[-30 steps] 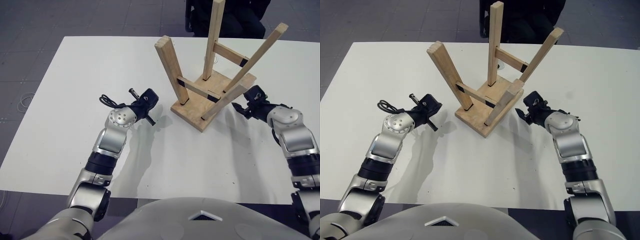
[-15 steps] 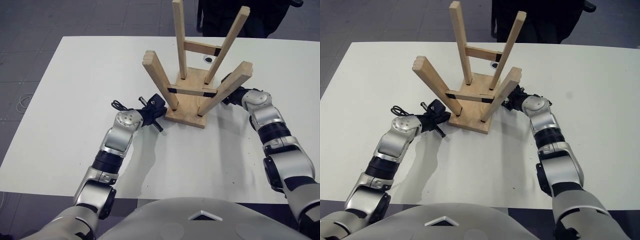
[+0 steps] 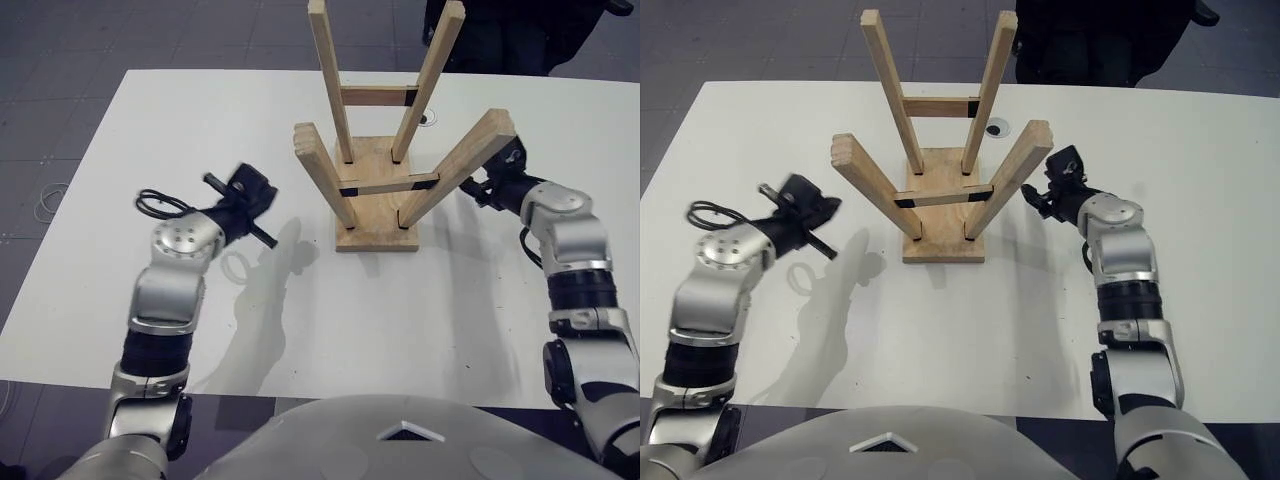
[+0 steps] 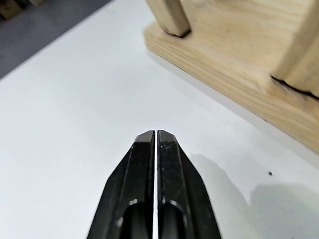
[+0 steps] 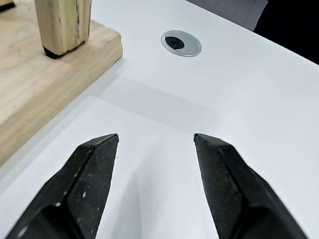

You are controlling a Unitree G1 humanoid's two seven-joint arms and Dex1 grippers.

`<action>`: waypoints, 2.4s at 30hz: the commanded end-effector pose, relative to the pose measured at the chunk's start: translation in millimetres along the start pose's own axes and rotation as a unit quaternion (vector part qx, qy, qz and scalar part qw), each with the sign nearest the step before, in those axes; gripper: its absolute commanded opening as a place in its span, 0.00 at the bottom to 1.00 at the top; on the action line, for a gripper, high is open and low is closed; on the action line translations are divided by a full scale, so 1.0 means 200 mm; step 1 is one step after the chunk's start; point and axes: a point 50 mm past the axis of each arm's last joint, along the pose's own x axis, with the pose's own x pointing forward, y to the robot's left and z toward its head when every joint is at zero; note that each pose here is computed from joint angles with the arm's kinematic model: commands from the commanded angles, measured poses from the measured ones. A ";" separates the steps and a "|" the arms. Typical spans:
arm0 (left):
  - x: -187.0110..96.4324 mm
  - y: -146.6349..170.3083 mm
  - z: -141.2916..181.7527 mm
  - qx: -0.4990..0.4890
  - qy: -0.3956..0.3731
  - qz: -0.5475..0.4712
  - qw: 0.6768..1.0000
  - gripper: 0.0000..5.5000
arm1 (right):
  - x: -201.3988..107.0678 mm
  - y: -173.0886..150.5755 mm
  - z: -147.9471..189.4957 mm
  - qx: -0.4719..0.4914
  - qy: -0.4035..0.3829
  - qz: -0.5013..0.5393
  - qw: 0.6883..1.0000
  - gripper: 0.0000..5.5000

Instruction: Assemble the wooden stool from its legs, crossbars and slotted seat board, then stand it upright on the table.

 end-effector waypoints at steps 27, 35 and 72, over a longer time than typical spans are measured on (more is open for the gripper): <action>0.06 -0.49 -0.18 -0.069 0.128 -0.139 0.980 0.02 | -0.43 0.45 0.35 -0.071 -0.138 0.155 0.976 0.02; 0.13 -0.60 -0.21 -0.116 0.141 -0.184 0.966 0.02 | -0.39 0.43 0.33 -0.084 -0.145 0.152 0.974 0.02; 0.06 -0.59 -0.10 -0.158 0.096 -0.201 0.962 0.02 | -0.38 0.30 0.64 -0.108 -0.337 -0.068 0.933 0.02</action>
